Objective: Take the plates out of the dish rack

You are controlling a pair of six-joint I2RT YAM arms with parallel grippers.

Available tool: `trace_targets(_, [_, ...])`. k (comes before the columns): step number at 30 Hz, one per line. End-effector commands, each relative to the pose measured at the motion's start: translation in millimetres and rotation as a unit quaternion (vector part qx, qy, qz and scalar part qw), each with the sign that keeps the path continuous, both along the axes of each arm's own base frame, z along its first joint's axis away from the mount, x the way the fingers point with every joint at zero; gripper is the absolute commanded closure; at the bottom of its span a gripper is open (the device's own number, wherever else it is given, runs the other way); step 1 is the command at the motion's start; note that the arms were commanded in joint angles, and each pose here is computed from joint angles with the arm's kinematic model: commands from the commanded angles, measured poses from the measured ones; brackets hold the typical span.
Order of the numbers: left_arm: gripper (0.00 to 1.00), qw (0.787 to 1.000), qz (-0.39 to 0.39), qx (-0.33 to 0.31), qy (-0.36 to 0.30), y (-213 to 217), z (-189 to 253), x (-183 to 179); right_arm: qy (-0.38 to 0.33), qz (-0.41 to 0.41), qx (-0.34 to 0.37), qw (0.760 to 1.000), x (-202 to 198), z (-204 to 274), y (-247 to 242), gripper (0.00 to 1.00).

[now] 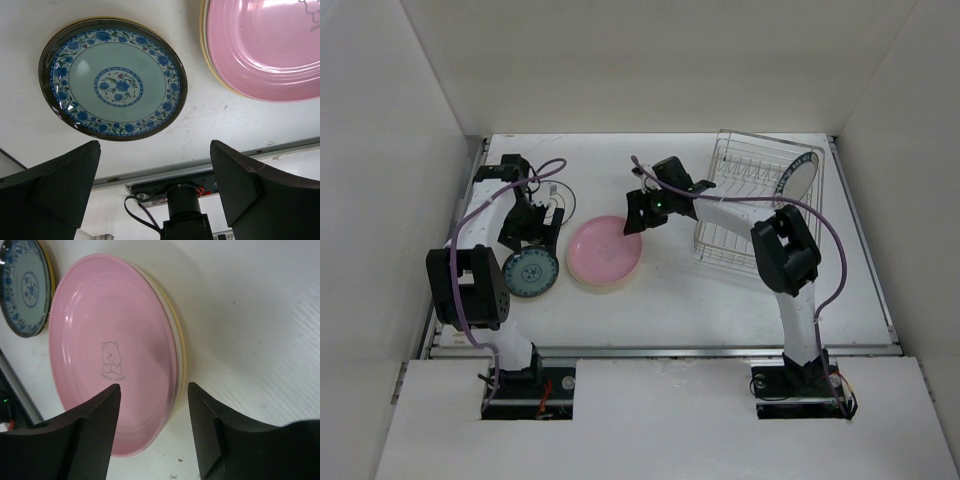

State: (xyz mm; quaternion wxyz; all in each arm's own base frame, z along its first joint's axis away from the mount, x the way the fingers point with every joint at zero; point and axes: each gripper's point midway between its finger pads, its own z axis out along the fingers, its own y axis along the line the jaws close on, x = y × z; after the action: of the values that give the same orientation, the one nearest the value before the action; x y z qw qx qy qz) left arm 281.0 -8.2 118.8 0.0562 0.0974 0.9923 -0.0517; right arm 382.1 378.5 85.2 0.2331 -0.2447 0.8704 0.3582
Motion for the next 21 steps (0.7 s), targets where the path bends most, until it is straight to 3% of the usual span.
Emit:
trace_targets(1, [0.11,1.000,-0.001,0.001,0.001,-1,5,0,-0.026,-0.016,-0.018,0.999,4,10,0,0.37])
trace_targets(8, [0.11,1.000,-0.001,0.001,0.001,-1,5,0,-0.071,-0.119,-0.123,0.983,26,20,-46,0.40])
trace_targets(14, [0.11,1.000,-0.001,0.001,0.001,-4,5,0,-0.062,-0.110,-0.119,0.985,21,8,-45,0.60])
trace_targets(21, [0.11,1.000,-0.001,0.001,-0.003,-4,8,-1,-0.049,-0.095,-0.127,0.986,16,-13,-35,0.61])
